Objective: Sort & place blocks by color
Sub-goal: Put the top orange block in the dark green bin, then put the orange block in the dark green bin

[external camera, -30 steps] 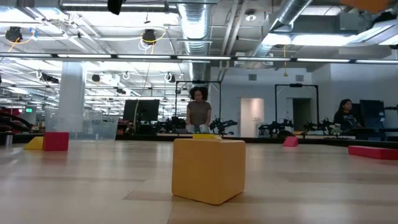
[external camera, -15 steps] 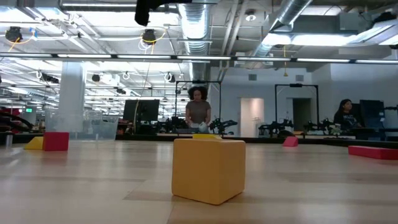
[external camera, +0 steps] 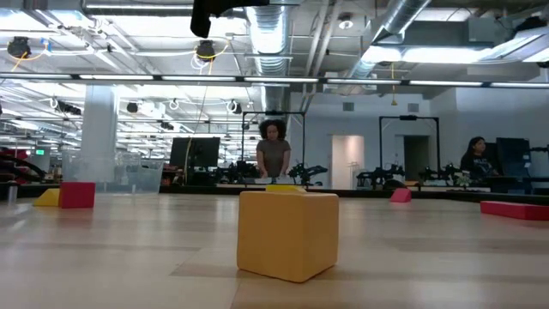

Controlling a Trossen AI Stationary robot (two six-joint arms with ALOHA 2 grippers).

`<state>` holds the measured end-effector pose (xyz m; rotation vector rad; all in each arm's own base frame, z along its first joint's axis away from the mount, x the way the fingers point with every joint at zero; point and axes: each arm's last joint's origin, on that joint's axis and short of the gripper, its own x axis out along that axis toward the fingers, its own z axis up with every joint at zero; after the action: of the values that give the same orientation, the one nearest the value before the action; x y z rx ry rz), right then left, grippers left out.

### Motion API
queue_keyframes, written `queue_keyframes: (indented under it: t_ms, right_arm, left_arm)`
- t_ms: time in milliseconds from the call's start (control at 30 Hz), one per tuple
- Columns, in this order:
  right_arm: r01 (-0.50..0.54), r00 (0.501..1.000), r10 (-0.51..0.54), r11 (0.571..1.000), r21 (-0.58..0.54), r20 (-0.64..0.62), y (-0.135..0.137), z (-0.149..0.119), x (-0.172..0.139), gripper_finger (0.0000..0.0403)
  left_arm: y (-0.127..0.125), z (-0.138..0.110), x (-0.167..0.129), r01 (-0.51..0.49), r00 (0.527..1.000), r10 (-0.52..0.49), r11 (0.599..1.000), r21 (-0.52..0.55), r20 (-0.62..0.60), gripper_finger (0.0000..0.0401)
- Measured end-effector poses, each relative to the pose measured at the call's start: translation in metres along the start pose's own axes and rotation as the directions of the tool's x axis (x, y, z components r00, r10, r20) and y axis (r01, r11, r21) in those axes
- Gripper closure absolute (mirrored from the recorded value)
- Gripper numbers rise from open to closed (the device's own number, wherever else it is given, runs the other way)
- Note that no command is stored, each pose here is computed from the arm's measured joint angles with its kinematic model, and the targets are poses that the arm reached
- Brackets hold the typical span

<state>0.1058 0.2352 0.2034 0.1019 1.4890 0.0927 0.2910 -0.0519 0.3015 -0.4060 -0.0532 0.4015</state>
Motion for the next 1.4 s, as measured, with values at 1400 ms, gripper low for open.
queue_keyframes:
  t_ms: [1400]
  right_arm:
    - [-0.081, 0.864, -0.241, 0.799, 0.595, 0.442, -0.084, 0.066, -0.060, 0.0159]
  left_arm:
    - [0.034, 0.041, -0.038, -0.089, 0.990, 0.102, 0.988, 0.123, -0.096, 0.0218]
